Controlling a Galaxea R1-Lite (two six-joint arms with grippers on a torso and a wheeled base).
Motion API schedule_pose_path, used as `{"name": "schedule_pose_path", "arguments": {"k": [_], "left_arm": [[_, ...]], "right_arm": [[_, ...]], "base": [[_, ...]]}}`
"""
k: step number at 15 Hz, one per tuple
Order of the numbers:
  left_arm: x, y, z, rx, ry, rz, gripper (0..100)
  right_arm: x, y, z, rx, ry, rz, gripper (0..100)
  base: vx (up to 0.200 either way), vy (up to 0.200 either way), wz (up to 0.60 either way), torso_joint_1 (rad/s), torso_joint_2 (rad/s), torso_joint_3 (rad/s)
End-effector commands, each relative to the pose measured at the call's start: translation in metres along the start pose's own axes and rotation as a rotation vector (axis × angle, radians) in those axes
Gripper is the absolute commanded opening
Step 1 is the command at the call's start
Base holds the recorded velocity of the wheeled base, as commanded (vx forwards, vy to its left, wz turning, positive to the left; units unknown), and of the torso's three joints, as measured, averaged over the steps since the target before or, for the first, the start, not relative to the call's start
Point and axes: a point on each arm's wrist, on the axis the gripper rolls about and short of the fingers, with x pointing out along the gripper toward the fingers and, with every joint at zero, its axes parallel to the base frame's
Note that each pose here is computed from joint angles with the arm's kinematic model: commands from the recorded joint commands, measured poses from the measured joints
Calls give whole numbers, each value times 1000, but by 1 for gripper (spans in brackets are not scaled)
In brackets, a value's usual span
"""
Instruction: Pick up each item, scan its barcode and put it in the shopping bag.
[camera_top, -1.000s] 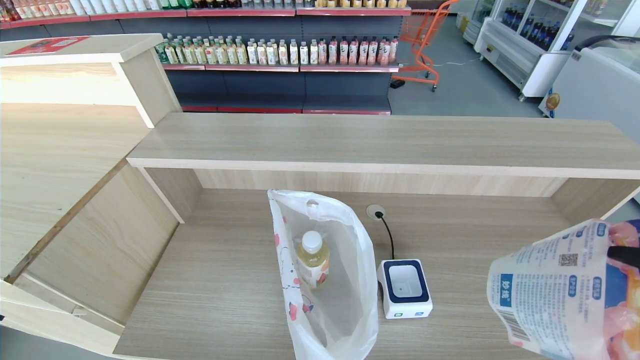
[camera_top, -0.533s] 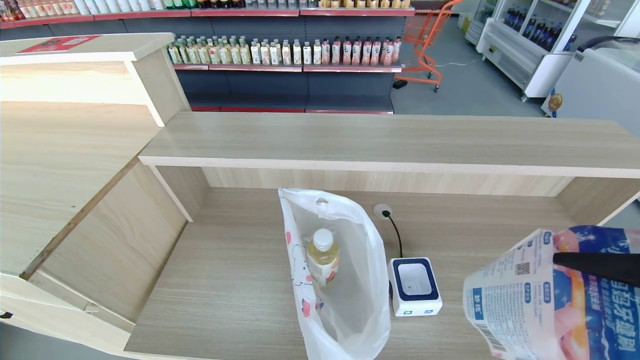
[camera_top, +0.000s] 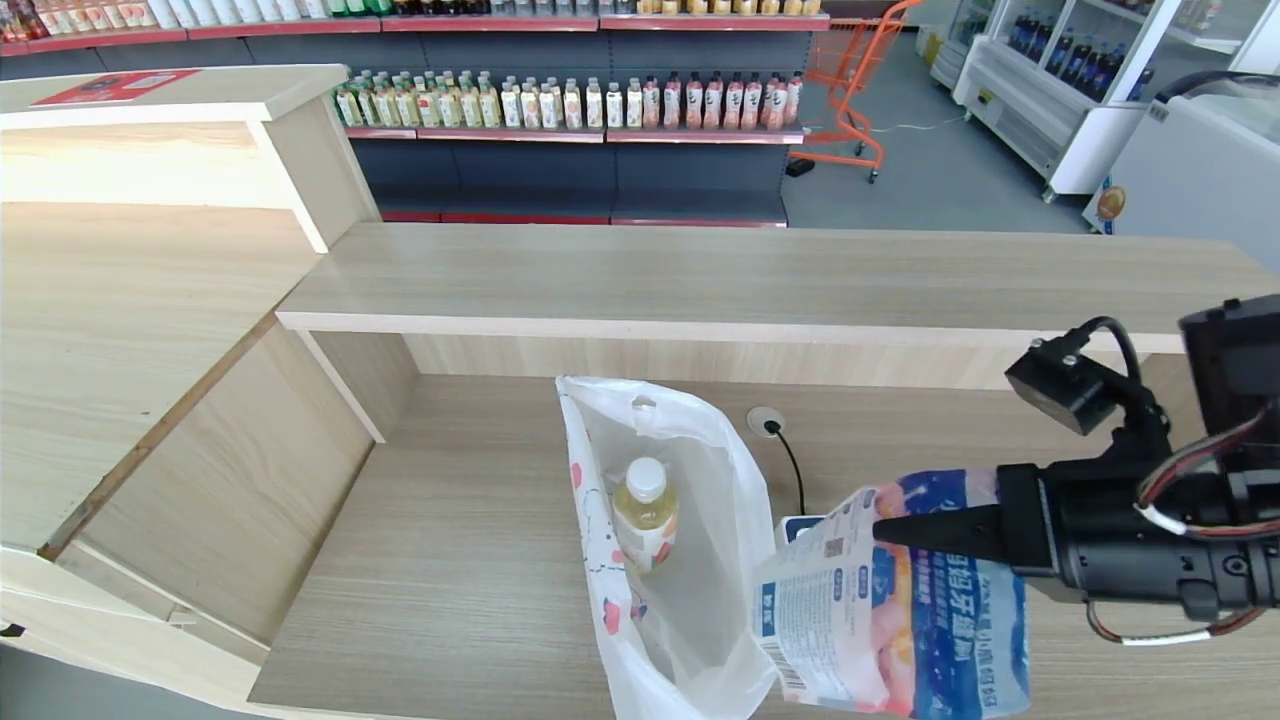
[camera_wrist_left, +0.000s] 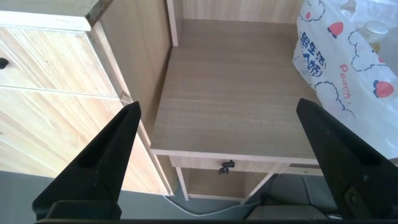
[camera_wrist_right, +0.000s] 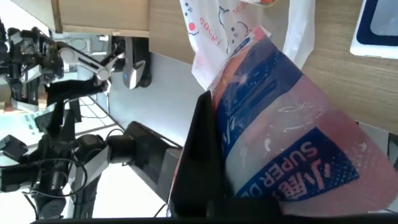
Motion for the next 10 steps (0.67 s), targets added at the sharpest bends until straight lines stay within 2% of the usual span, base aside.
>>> {"name": "schedule_pose_path", "arguments": {"k": [1,3,5,6,10], "left_arm": [[0,0,0,0,0,1,100],[0,0,0,0,0,1,100],[0,0,0,0,0,-1,100],[0,0,0,0,0,-1,100],[0,0,0,0,0,-1,100]], "right_arm": [[68,-15,-2,5,101,-18,0],[93,-12,-9,-21,128,-8,0],[121,-14,-13,-51,92,-68,0],[126,-12,-11,-60,69,-55,0],[127,-10,-11,-64,71,-28,0]], "base": [[0,0,0,0,0,0],[0,0,0,0,0,0],[0,0,0,0,0,0],[0,0,0,0,0,0],[0,0,0,0,0,0]]}}
